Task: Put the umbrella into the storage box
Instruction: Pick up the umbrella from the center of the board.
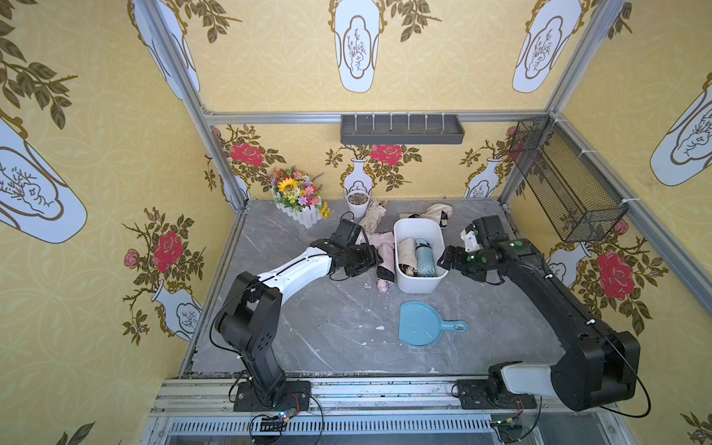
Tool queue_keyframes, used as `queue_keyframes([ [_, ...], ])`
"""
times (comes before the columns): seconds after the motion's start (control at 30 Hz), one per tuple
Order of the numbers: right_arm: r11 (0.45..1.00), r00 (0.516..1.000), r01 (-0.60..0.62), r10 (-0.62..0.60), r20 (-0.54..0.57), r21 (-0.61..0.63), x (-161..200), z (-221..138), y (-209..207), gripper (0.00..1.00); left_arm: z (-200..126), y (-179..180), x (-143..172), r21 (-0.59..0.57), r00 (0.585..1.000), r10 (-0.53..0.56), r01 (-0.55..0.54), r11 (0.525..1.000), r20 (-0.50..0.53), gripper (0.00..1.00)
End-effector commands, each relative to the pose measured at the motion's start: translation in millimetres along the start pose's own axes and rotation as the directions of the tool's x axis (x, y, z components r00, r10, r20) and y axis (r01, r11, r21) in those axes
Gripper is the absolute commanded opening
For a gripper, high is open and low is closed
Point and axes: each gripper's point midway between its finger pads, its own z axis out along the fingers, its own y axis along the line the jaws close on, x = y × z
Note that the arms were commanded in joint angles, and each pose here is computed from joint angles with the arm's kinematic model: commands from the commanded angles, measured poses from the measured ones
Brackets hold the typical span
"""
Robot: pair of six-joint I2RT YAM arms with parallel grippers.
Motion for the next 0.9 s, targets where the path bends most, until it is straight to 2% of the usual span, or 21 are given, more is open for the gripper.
queue_keyframes([
  [0.0, 0.998, 1.0, 0.016, -0.015, 0.014, -0.06, -5, -5, 6, 0.88, 14, -8, -5, 0.023, 1.0, 0.023, -0.023, 0.999, -0.009, 0.64],
  [0.2, 0.997, 1.0, 0.005, -0.005, -0.007, -0.081, -3, -3, 5, 0.88, 33, -1, -15, -0.017, 1.0, 0.021, -0.021, 1.0, -0.004, 0.6],
  [0.63, 0.994, 1.0, 0.004, -0.006, -0.016, -0.107, -3, 0, 9, 0.89, 77, 19, -14, -0.059, 0.998, 0.002, -0.007, 0.998, -0.07, 0.63],
  [0.8, 0.995, 1.0, 0.003, -0.006, -0.026, -0.104, -1, 1, 8, 0.89, 86, 20, -11, -0.044, 0.996, -0.007, 0.003, 0.999, -0.089, 0.57],
  [0.87, 0.995, 1.0, 0.001, -0.004, -0.026, -0.1, -1, 0, 7, 0.89, 88, 20, -10, -0.041, 0.996, -0.009, 0.005, 0.999, -0.092, 0.5],
])
